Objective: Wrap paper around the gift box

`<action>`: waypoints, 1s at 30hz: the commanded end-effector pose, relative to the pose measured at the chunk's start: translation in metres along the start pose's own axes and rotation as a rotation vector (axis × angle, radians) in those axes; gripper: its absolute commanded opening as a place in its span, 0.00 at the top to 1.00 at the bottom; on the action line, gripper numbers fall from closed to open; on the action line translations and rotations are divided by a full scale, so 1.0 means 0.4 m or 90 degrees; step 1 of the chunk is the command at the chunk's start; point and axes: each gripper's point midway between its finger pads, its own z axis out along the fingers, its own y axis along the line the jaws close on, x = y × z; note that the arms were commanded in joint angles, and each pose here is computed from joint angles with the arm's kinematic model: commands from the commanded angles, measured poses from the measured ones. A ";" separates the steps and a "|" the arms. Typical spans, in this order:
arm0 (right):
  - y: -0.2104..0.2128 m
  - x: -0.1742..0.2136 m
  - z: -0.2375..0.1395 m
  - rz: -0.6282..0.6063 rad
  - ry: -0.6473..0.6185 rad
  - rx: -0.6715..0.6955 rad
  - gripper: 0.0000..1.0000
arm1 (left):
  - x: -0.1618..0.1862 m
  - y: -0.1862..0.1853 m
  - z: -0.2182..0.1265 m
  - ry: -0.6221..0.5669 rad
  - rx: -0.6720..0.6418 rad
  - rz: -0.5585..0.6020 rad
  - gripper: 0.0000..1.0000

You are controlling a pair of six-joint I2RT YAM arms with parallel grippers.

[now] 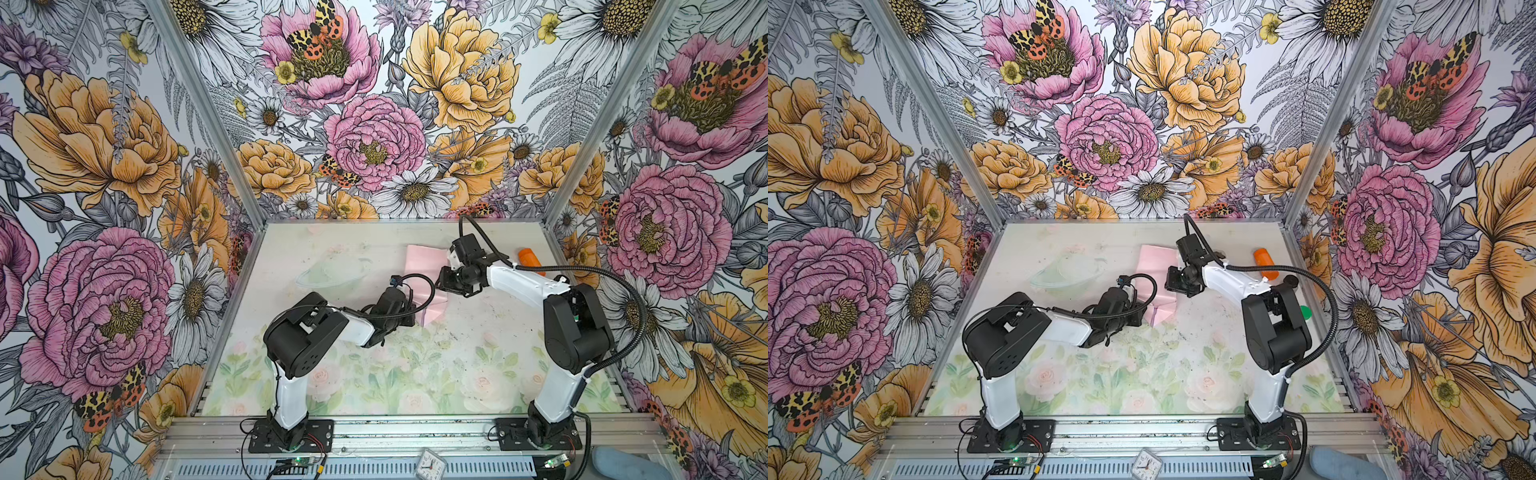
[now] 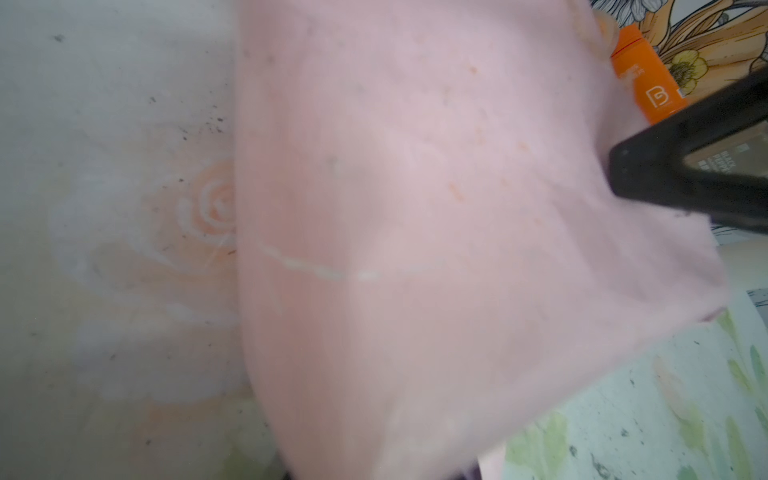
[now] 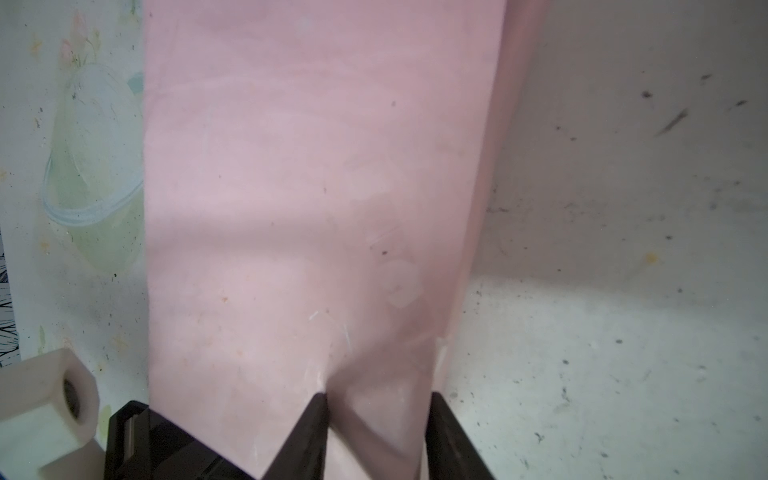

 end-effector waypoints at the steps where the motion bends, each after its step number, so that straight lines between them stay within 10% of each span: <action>1: -0.048 0.068 0.041 0.001 0.053 0.048 0.61 | -0.007 0.030 0.003 -0.010 -0.033 0.013 0.78; 30: -0.025 0.056 0.030 -0.006 0.042 0.038 0.61 | 0.096 -0.132 -0.102 0.048 0.080 -0.073 0.78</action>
